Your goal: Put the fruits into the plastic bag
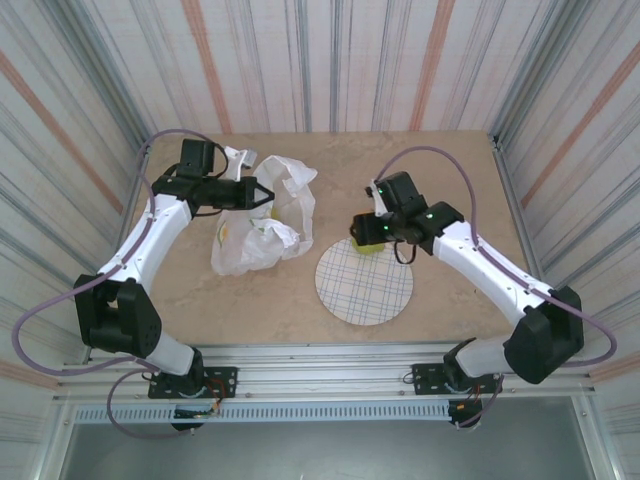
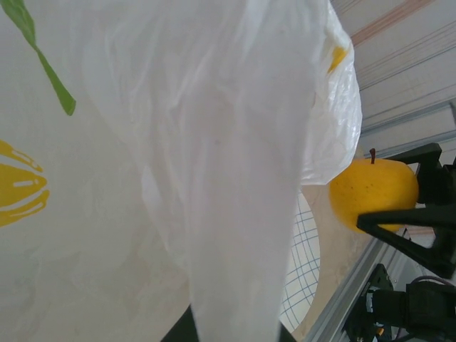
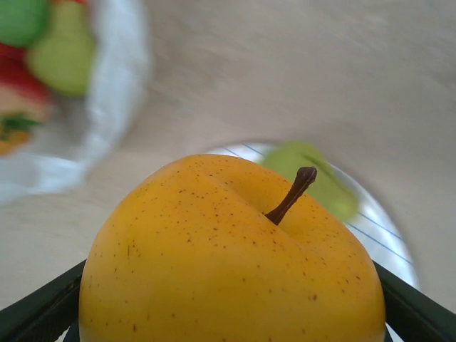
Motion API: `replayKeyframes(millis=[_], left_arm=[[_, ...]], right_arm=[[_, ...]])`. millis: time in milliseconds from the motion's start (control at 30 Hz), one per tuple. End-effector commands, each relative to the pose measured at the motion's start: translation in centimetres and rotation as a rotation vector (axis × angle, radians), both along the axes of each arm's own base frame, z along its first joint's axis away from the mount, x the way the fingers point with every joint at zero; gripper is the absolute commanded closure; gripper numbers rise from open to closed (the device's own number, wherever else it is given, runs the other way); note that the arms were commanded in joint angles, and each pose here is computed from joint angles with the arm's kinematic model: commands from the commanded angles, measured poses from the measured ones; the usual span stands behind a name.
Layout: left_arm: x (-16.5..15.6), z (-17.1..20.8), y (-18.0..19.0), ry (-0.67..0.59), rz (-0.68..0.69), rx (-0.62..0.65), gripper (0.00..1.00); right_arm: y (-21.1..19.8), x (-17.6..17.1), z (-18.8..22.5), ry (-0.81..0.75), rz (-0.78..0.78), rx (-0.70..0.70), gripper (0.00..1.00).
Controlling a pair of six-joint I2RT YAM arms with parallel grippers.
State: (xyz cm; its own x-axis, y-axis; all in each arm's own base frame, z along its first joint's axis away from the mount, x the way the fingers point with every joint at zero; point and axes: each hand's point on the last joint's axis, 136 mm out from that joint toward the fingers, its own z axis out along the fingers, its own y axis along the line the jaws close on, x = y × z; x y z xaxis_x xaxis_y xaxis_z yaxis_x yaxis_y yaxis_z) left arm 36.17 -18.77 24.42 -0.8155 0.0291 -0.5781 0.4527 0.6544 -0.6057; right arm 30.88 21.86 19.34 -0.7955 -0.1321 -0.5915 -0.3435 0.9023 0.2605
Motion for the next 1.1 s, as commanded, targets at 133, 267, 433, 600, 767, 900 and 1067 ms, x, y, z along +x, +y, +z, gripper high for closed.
replayKeyframes(millis=[133, 267, 433, 600, 767, 900, 1067], left_arm=[[-0.6, 0.8, -0.3, -0.007, -0.016, -0.037, 1.0], [-0.7, 1.0, -0.3, -0.009, -0.019, -0.043, 1.0], [-0.9, 1.2, -0.5, -0.011, -0.024, -0.053, 1.0], [-0.9, 1.0, -0.8, -0.003, -0.032, -0.058, 1.0], [-1.1, 1.1, -1.0, 0.001, -0.039, -0.065, 1.0], [-1.1, 1.1, -1.0, 0.001, -0.039, -0.065, 1.0], [-1.2, 1.3, -1.0, -0.006, -0.039, -0.065, 1.0]], right_arm=[[11.8, 2.9, 2.8, -0.066, 0.099, 0.333, 0.33], [15.1, 4.2, 1.1, -0.054, 0.054, 0.365, 0.33], [17.7, 5.9, -1.7, -0.011, -0.041, 0.483, 0.34], [20.2, 6.8, -2.8, 0.005, -0.093, 0.551, 0.32], [20.1, 8.4, -4.3, 0.03, -0.224, 0.603, 0.32], [20.7, 9.5, -4.5, 0.036, -0.286, 0.617, 0.3], [22.2, 10.5, -3.6, 0.01, -0.313, 0.634, 0.22]])
